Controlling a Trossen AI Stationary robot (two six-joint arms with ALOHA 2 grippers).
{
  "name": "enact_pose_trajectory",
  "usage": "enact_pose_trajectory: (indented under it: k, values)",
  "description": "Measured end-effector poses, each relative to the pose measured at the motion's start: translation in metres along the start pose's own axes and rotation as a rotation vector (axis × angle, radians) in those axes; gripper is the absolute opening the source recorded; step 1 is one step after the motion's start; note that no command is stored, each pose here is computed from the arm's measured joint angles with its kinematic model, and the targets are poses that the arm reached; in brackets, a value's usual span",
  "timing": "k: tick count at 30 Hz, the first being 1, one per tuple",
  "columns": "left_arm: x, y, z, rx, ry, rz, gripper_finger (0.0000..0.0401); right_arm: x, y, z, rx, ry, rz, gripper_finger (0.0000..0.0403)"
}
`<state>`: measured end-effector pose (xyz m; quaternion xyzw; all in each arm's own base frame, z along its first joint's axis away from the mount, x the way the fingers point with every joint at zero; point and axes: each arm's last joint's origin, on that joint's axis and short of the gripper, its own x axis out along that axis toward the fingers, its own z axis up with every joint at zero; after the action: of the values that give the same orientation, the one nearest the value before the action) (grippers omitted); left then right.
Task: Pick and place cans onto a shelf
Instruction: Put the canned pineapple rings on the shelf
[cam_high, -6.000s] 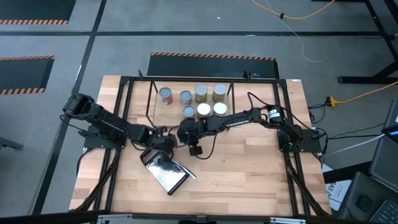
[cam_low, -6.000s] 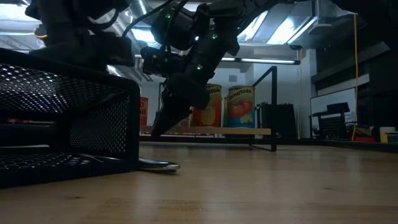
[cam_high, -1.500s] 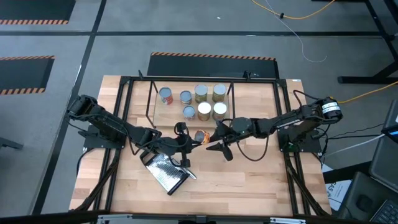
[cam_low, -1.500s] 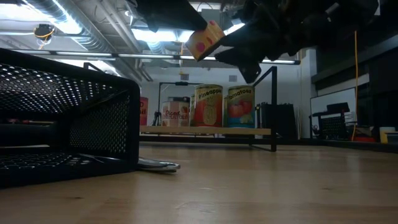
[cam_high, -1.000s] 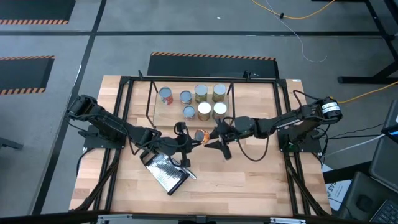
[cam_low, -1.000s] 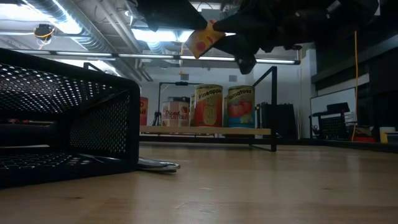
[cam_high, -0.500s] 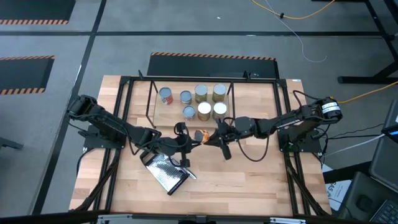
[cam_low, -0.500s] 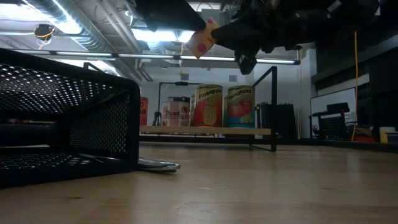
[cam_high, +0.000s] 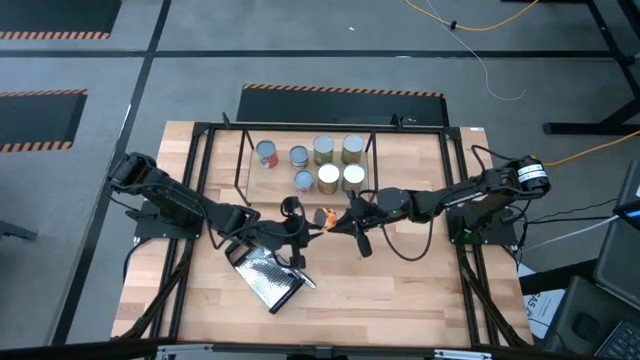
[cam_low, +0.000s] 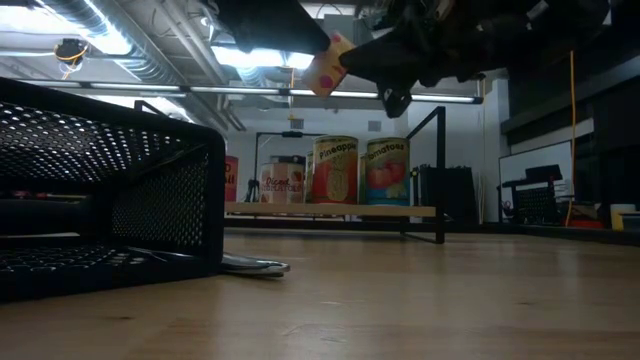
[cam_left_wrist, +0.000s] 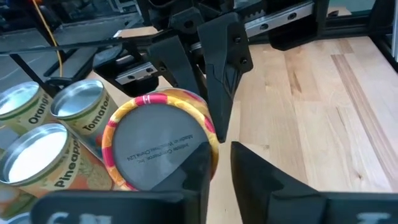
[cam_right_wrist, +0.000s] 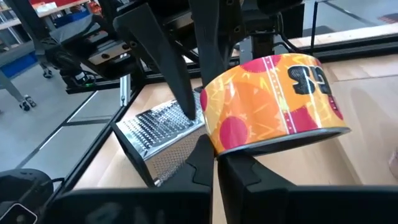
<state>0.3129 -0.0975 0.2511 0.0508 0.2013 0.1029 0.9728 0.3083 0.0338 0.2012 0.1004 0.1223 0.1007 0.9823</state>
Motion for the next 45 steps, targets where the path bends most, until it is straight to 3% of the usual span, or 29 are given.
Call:
enact_pose_trajectory:
  k: [8,17,21,25,32,45]
  values:
    - [0.0,-0.001,-0.005,0.023,0.046,-0.049,0.0083,-0.001,-0.003,-0.014,-0.033,0.147,-0.029,0.0008]
    - [0.0,-0.002,-0.012,0.055,0.118,-0.108,0.0083,-0.009,-0.003,-0.04,-0.052,0.462,-0.055,0.0008]
    - [0.0,-0.001,-0.012,0.054,0.12,-0.101,0.008,-0.008,0.007,-0.03,-0.047,0.646,-0.057,0.0008]
    - [0.002,0.003,-0.012,0.052,0.127,-0.089,0.0083,-0.01,0.022,-0.002,-0.146,0.797,-0.077,0.0008]
    - [0.004,0.008,-0.015,0.057,0.156,-0.07,0.0079,-0.001,0.037,0.034,-0.426,0.863,-0.131,0.0011]
    - [0.004,0.009,-0.017,0.069,0.175,-0.067,0.0079,0.036,0.027,-0.01,-0.555,1.056,-0.063,0.0015]
